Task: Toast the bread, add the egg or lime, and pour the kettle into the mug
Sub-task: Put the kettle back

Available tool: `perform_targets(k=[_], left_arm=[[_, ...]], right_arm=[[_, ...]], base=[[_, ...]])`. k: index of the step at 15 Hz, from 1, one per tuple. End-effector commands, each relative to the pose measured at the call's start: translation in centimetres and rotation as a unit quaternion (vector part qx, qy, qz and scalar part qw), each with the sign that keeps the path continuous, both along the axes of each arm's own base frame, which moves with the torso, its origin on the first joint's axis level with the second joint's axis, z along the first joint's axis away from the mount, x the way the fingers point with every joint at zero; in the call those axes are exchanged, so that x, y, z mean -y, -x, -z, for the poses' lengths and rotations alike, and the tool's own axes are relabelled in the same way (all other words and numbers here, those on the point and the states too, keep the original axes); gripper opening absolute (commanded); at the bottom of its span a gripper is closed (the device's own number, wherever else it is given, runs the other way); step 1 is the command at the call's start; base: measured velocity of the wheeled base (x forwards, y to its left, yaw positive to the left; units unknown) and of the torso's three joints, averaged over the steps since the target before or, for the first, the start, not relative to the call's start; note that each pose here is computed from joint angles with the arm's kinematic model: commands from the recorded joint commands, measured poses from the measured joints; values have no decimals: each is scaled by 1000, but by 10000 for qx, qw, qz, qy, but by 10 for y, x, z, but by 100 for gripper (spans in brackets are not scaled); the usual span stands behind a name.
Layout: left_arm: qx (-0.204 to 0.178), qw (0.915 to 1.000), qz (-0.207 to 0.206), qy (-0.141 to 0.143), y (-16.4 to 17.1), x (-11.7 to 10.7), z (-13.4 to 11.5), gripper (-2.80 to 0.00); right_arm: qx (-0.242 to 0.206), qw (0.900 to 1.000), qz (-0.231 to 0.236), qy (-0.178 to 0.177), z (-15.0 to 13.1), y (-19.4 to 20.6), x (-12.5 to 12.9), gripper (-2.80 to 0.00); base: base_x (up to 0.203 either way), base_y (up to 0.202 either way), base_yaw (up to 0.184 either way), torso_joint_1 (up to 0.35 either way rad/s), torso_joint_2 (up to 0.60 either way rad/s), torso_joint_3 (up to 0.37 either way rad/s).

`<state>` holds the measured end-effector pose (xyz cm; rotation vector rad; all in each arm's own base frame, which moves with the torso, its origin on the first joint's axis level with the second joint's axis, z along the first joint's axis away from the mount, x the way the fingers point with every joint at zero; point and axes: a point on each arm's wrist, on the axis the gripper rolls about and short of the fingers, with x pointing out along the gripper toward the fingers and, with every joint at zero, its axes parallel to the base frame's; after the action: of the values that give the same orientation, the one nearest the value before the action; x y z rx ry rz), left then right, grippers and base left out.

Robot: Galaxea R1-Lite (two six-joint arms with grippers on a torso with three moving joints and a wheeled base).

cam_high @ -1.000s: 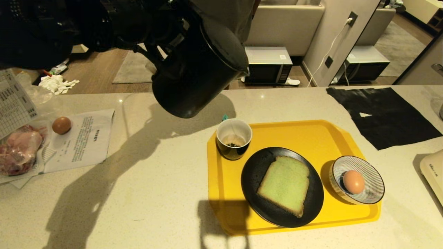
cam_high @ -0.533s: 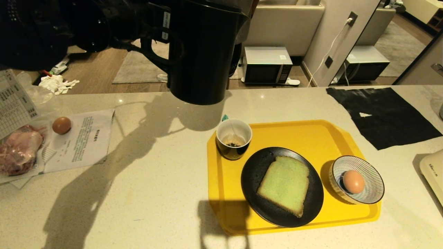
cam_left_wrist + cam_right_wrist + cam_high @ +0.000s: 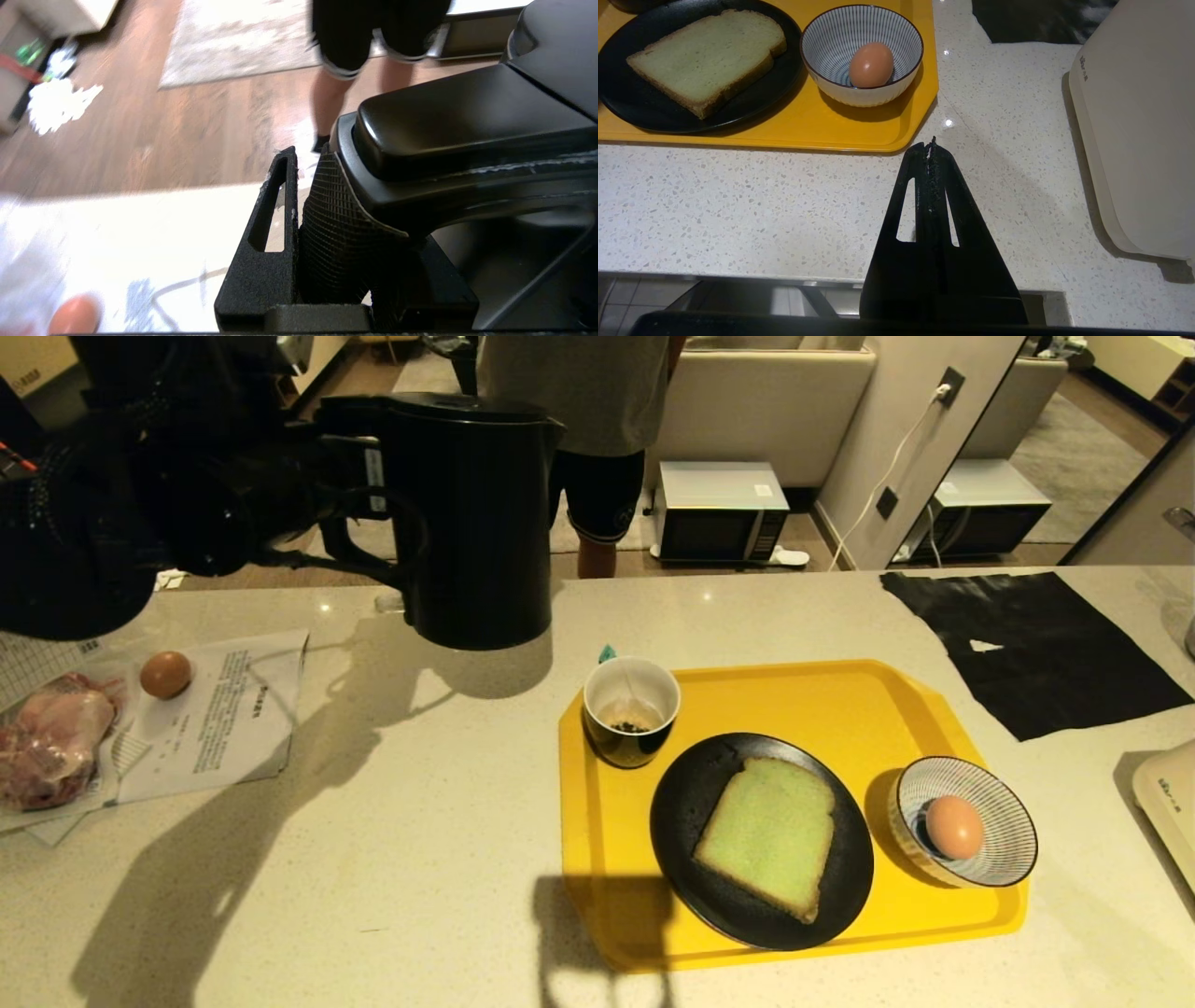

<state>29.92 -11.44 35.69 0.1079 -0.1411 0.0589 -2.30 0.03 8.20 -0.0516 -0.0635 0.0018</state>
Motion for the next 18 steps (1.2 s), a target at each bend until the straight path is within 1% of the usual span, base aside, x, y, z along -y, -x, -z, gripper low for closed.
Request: perform_targets(k=[1,3,5,8,9,13,15,18], left_arm=[[-99,9999,-139,22,7,-13,18,-280],[-182,9997,-154,88,9,-15,41,-280],[-233,9994,-134,218,9,-15,61,-280],[-442,9987,-121,200,7,-13,94,-280],[-469,9986,-143,184,7,-14,100,-280],[-668,9975,-204,53,6,-18,125,-280],[-780,9967,-219,-97,8,-19,133,-280],[-770,9956,-353,-396,11,-27,137,-280]], right_arm=[[-140,9999,2,2,8,-2,0,-280],[-141,9999,-1,1,8,-2,0,-280],[-133,9999,-5,4,7,-2,0,-280],[-137,9999,-2,1,7,-2,0,-280],[-139,9999,-4,4,7,-2,0,-280],[-135,9999,-3,4,7,-2,0,-280],[-141,9999,2,4,8,-2,0,-280],[-141,9999,2,4,8,-2,0,-280]], base=[[0,0,0,0,0,0],[0,0,0,0,0,0],[0,0,0,0,0,0],[0,0,0,0,0,0],[0,0,0,0,0,0],[0,0,0,0,0,0],[0,0,0,0,0,0],[0,0,0,0,0,0]])
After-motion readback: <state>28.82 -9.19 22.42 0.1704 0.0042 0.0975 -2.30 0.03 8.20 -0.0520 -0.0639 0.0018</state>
